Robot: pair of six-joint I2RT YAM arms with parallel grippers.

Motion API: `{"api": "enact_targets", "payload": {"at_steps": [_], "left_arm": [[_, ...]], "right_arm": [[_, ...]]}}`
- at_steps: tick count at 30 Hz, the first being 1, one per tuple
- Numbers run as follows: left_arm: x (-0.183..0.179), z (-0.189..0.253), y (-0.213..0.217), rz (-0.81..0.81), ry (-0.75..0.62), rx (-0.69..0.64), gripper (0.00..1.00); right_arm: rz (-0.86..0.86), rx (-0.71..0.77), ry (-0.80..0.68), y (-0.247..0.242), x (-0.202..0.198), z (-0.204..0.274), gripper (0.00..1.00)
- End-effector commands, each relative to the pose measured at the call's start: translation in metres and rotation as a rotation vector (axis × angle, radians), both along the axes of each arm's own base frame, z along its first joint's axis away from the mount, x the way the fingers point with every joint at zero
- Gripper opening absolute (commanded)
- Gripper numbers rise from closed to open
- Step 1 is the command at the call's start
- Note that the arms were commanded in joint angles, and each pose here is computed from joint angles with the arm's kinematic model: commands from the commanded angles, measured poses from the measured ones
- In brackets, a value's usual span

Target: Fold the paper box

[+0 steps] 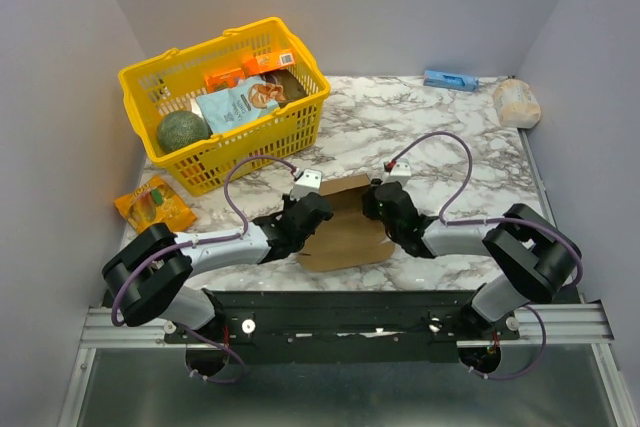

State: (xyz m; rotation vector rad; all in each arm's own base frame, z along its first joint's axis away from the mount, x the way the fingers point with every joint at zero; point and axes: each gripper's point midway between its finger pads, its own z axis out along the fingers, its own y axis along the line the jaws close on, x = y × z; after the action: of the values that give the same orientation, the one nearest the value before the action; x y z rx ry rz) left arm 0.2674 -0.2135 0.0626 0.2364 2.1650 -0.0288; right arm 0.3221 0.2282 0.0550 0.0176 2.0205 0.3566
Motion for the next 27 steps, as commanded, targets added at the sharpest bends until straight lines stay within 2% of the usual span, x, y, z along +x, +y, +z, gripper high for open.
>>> {"api": "enact_targets", "payload": {"at_steps": [1,7,14,18,27], "left_arm": [[-0.008,-0.007,-0.009,-0.047,0.050,-0.008,0.19],[-0.007,-0.009,-0.011,-0.045,0.053,-0.013,0.19],[-0.007,-0.008,-0.013,-0.047,0.052,-0.021,0.19],[-0.007,-0.009,-0.011,-0.039,0.051,-0.019,0.19],[-0.002,-0.002,-0.008,-0.018,0.034,-0.019,0.15]], "right_arm": [[-0.215,-0.070,0.009,-0.033,0.010,-0.006,0.36],[-0.353,-0.074,0.037,-0.050,0.011,-0.008,0.33],[-0.411,-0.057,0.077,-0.052,0.010,-0.015,0.24],[-0.464,-0.065,0.075,-0.062,0.007,-0.015,0.13],[-0.538,-0.141,0.090,-0.083,-0.001,-0.022,0.09]]}}
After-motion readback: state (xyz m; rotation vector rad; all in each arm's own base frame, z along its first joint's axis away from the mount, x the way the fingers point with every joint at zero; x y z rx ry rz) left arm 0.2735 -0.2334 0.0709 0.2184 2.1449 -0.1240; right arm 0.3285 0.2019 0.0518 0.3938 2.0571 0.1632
